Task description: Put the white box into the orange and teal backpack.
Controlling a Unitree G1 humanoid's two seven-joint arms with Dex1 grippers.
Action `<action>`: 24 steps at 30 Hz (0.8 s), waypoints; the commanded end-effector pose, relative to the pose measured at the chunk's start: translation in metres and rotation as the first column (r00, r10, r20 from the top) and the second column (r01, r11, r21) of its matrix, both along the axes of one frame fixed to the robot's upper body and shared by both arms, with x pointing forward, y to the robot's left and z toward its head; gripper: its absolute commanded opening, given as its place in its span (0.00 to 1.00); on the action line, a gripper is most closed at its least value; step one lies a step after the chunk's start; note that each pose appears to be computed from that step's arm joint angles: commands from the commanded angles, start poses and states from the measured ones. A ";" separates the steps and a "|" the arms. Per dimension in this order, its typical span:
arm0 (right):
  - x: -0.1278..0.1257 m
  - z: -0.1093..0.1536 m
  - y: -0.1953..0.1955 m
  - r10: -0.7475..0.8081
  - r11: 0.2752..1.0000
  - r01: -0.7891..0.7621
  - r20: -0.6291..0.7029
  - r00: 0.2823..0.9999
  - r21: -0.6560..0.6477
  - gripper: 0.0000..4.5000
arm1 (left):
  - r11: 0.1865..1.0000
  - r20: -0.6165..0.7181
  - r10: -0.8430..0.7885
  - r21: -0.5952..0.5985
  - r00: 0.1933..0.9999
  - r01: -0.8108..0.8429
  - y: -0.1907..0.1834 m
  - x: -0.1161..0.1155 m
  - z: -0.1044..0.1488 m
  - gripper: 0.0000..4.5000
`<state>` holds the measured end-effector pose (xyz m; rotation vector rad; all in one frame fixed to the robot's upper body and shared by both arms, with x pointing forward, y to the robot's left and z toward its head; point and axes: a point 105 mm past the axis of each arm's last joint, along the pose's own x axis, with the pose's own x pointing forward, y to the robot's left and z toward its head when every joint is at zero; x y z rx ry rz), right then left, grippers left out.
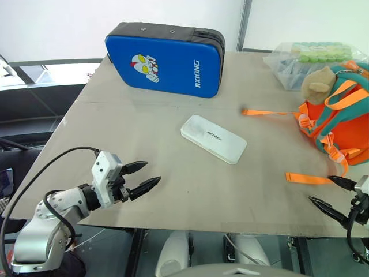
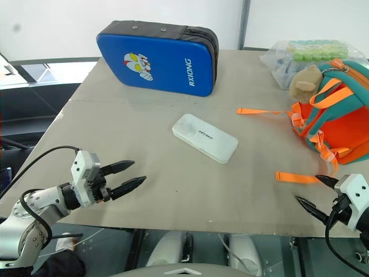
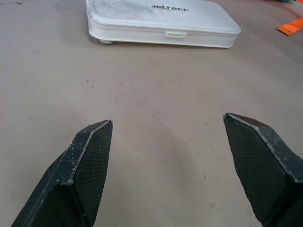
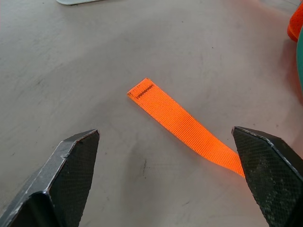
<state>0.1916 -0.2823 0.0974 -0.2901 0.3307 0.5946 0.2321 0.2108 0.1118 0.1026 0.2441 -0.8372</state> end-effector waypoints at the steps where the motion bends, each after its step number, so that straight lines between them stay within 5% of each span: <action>1: 0.013 0.020 0.010 -0.030 0.999 0.027 0.113 0.993 0.028 0.98 | 0.999 0.074 0.038 -0.003 0.997 -0.038 0.005 0.015 0.019 0.85; 4: 0.035 0.041 0.049 -0.023 0.991 -0.004 0.197 0.980 0.137 0.98 | 0.992 0.110 0.114 -0.070 0.987 -0.107 0.003 0.040 0.037 0.85; 7: 0.053 0.046 0.071 -0.032 0.977 -0.008 0.187 0.982 0.211 0.82 | 0.986 0.090 0.124 -0.124 0.988 -0.113 -0.005 0.052 0.045 0.80; 10: 0.077 0.047 0.088 -0.057 0.978 0.019 0.180 0.982 0.209 0.52 | 0.976 0.062 0.176 -0.138 0.982 -0.166 -0.009 0.071 0.049 0.56; 15: 0.100 0.037 0.119 -0.057 0.990 0.040 0.120 0.991 0.134 0.00 | 0.969 0.028 0.235 -0.082 0.972 -0.232 -0.022 0.109 0.052 0.01; 24: 0.111 0.018 0.154 0.036 0.999 -0.036 0.009 0.999 -0.033 0.00 | 0.970 0.016 0.200 0.135 0.980 -0.201 -0.044 0.174 0.041 0.01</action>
